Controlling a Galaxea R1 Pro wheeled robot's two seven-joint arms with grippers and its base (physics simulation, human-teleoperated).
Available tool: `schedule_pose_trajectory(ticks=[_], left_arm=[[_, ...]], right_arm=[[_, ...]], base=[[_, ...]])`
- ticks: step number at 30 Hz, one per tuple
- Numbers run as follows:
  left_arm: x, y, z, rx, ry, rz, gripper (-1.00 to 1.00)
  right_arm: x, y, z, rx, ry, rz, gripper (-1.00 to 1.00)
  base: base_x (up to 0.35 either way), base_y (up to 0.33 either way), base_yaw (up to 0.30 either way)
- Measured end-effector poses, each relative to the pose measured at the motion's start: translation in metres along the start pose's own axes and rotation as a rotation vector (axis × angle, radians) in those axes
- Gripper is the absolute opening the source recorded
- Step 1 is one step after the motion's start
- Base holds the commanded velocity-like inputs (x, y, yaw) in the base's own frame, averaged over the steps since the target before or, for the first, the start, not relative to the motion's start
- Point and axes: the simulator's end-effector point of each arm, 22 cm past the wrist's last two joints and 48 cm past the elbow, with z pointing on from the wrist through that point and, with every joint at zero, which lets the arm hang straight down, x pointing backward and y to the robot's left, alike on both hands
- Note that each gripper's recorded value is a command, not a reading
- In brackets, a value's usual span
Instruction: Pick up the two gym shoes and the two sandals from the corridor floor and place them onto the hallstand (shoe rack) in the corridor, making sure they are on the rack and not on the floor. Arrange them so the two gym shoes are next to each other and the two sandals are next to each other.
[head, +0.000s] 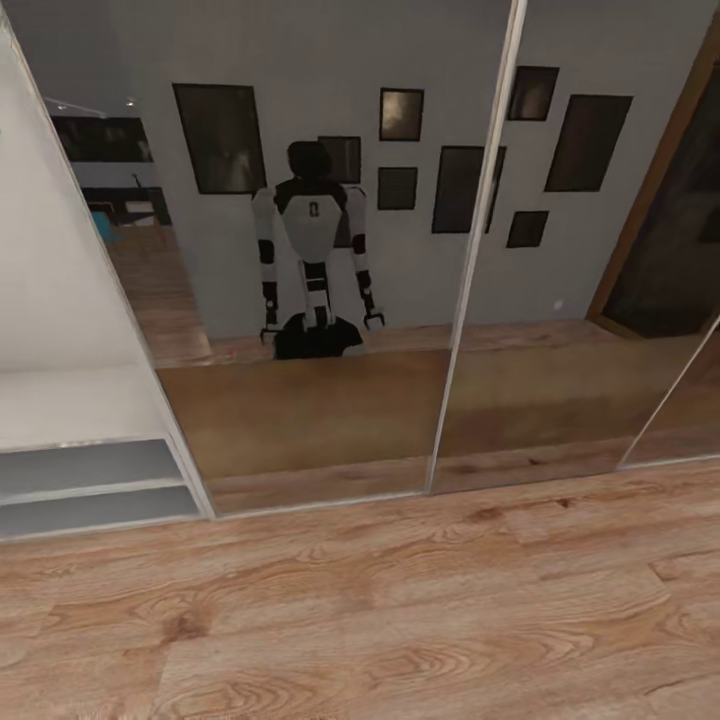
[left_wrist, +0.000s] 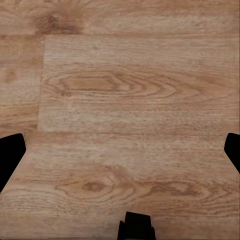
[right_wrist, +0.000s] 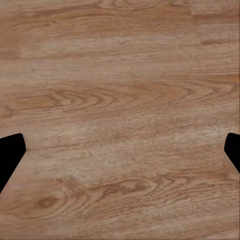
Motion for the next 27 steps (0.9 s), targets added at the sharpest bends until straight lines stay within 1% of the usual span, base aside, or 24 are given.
schedule_pose_trajectory(ticks=[27], left_arm=[[0.0097, -0.0016, 0.0000, 0.007, 0.022, 0.003, 1.00]], right_arm=[[0.0095, 0.0005, -0.0002, -0.002, 0.023, -0.002, 1.00]], base=[[0.000, 0.000, 0.229]])
